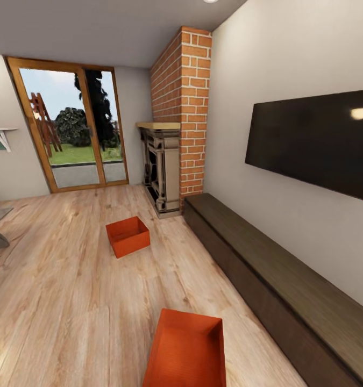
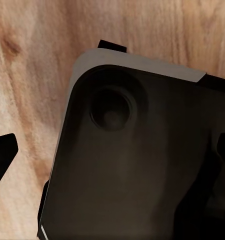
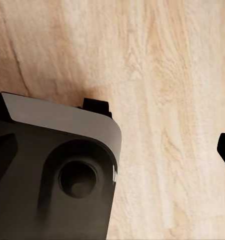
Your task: Move the two storage containers from the living room to the garage. In the garage, place one container on the floor and stack the other container on top of it (either order is fine).
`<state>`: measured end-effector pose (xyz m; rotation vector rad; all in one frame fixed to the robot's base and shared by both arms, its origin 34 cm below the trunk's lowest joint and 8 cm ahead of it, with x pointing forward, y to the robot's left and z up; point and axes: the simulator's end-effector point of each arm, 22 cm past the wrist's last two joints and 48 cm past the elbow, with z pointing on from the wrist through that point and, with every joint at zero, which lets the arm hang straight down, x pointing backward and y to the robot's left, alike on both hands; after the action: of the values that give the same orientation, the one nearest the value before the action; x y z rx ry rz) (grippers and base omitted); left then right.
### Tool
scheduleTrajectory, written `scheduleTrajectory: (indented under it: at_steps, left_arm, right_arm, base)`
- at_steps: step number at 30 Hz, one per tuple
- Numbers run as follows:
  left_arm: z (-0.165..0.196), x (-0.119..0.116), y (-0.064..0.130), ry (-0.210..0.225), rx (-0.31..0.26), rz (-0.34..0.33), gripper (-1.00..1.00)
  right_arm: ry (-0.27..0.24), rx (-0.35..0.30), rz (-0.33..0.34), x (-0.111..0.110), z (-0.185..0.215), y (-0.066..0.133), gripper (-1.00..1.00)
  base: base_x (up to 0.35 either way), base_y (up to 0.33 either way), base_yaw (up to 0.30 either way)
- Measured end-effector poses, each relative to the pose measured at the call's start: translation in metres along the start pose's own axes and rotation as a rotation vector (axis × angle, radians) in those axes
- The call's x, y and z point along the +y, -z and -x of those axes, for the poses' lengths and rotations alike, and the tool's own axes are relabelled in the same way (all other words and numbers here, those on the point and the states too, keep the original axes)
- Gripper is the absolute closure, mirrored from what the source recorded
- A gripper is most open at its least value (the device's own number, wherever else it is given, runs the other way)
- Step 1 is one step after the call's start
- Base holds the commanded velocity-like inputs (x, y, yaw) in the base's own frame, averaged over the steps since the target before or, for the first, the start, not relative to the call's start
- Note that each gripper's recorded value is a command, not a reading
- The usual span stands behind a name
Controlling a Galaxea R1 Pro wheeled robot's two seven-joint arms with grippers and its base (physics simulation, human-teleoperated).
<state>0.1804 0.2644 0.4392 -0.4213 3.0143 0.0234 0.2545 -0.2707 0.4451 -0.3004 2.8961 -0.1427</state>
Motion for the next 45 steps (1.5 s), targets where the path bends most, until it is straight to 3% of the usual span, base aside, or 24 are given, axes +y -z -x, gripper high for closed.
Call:
scheduleTrajectory:
  at_steps: [37,45]
  left_arm:
    - [0.0006,-0.0003,-0.0001,0.001,-0.001,0.001,-1.00]
    - [0.0008,0.0001,-0.0001,0.000,-0.001,0.001,-1.00]
  right_arm:
    - [-0.022,0.002,0.003,0.0003,-0.0005,-0.0001,-1.00]
    - [-0.030,0.003,-0.004,0.0004,-0.0004,0.0000,-1.00]
  base:
    - [0.007,0.025,-0.039]
    - [0.001,0.003,-0.210]
